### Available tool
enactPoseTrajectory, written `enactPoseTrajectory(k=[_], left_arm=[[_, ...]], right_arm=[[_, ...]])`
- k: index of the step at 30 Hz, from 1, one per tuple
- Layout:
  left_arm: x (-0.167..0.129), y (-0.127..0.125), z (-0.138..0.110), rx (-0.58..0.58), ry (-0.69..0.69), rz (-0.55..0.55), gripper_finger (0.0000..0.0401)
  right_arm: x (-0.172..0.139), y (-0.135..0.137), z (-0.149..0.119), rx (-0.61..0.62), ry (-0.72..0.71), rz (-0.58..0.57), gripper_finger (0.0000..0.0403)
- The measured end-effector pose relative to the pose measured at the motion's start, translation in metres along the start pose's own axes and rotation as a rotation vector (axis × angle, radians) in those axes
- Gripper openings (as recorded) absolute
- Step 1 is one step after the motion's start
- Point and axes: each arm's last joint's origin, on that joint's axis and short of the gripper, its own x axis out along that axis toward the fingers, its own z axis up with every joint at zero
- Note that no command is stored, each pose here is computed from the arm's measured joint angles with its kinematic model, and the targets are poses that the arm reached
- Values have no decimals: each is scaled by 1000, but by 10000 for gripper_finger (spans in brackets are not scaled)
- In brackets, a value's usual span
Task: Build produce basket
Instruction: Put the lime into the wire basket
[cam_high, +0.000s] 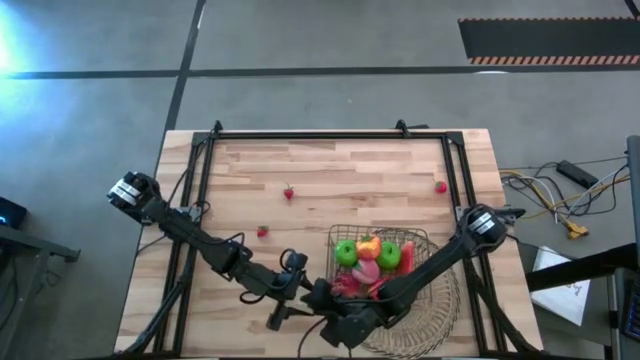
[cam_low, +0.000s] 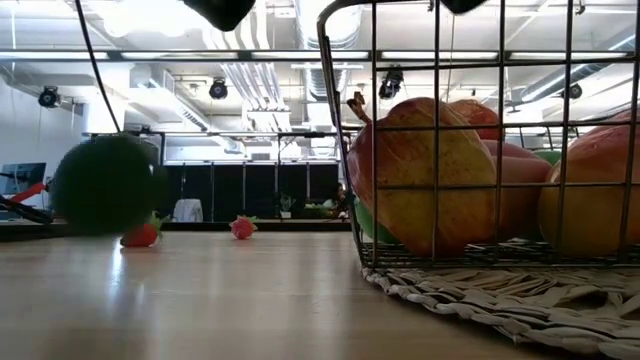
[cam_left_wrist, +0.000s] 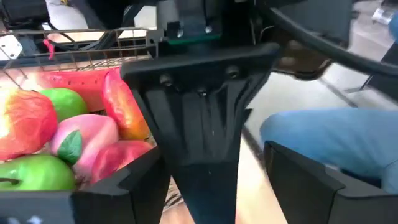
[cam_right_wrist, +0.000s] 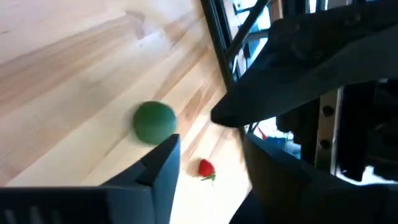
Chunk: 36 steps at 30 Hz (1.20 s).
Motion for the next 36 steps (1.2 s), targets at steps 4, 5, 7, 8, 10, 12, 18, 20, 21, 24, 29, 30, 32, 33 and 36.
enactPoseTrajectory(k=[4, 5, 7, 8, 10, 12, 18, 20, 21, 24, 29, 30, 32, 33, 36], left_arm=[[-7, 2, -2, 84, 110, 39, 235], [-11, 2, -1, 94, 150, 55, 235], [-25, 0, -3, 101, 239, 128, 235], [-32, -1, -5, 98, 289, 174, 235], [-49, -4, -9, 89, 374, 272, 235], [-68, -8, -11, 42, 420, 353, 235], [-127, -9, -30, -274, 479, 604, 235], [-145, -3, -42, -369, 496, 720, 235], [-153, 1, -48, -426, 505, 780, 235], [-171, 16, -66, -562, 553, 939, 235], [-179, 40, -81, -650, 697, 1019, 235], [-178, 45, -82, -644, 733, 1011, 235], [-176, 54, -82, -624, 830, 987, 235], [-175, 59, -82, -619, 879, 969, 235], [-172, 77, -80, -626, 994, 920, 235]], right_arm=[[6, 7, -2, 163, 53, -26, 124], [6, 8, -2, 211, 58, -24, 118], [3, 9, -2, 280, 67, -17, 111], [2, 9, -3, 307, 74, -11, 110], [-1, 11, -3, 342, 85, -2, 111], [-2, 12, -2, 374, 89, 1, 114], [-12, 14, 5, 452, 134, -129, 117], [-19, 14, 10, 458, 155, -196, 115], [-24, 14, 14, 465, 158, -222, 114], [-38, 13, 26, 477, 140, -266, 111], [-57, 18, 43, 498, 87, -263, 109], [-60, 20, 45, 500, 77, -261, 109], [-66, 23, 50, 497, 62, -255, 108], [-68, 25, 51, 493, 56, -251, 107], [-72, 28, 54, 486, 46, -245, 107]])
